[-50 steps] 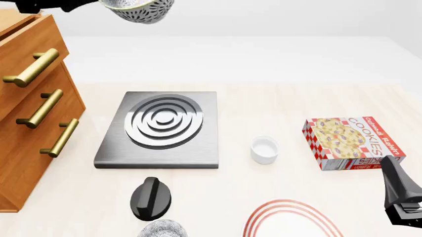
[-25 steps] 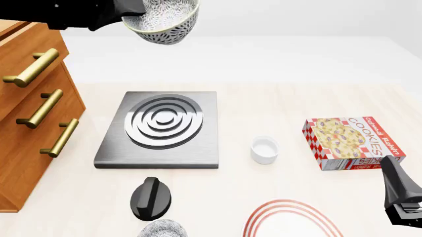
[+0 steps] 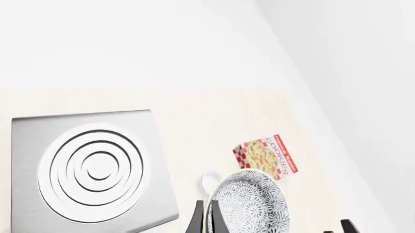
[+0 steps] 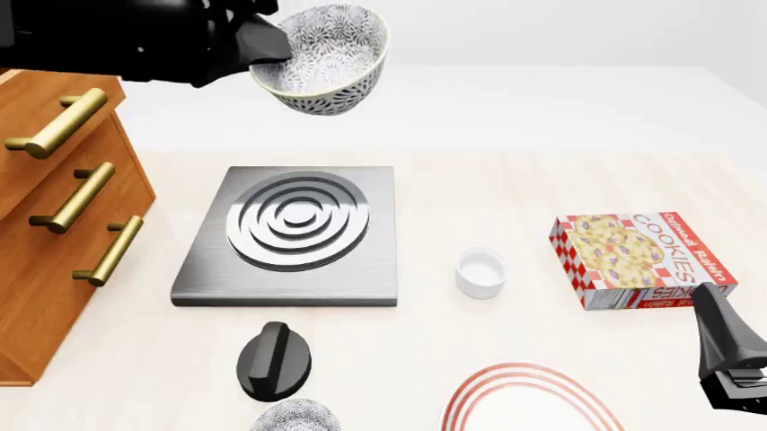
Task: Pick the akita bowl on the wooden cabinet and place it on the plate.
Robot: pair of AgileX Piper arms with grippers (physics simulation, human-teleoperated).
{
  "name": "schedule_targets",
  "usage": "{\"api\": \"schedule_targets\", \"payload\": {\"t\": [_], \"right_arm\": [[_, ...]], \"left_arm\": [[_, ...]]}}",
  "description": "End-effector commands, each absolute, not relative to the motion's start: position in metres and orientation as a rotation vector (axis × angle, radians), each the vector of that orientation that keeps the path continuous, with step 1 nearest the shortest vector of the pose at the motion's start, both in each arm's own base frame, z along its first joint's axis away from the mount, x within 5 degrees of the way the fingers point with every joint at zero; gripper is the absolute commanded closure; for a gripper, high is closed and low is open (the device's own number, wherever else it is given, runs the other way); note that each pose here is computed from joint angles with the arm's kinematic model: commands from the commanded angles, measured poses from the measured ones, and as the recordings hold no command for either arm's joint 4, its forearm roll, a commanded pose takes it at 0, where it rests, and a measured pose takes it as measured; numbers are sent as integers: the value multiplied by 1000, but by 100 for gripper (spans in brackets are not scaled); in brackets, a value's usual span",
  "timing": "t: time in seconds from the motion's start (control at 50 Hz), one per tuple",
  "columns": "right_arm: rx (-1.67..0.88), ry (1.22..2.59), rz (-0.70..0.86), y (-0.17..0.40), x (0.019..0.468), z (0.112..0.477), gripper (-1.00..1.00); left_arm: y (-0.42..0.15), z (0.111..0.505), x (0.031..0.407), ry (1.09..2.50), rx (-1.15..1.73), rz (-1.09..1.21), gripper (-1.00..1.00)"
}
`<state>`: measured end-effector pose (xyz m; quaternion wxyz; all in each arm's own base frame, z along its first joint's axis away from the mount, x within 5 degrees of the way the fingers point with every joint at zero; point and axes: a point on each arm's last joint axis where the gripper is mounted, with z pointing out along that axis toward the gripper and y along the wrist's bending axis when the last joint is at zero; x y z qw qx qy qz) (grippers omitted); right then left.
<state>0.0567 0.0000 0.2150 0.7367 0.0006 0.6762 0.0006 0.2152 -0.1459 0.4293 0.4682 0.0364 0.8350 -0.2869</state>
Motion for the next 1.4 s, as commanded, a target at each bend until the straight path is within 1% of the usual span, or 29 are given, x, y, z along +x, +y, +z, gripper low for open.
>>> {"api": "schedule_targets", "payload": {"t": [0.02,0.56,0.7,1.4], "right_arm": [[1,1485,2,0,57,215,-100],[1,1485,1,0,57,215,-100],[2,1485,1,0,57,215,-100],[1,1485,1,0,57,215,-100]], "left_arm": [[-152,425,213,2056,121,-715,100],[-171,408,209,2103,188,-740,100],[-183,398,207,2133,208,-761,100],[-218,376,198,2194,295,-819,100]]}}
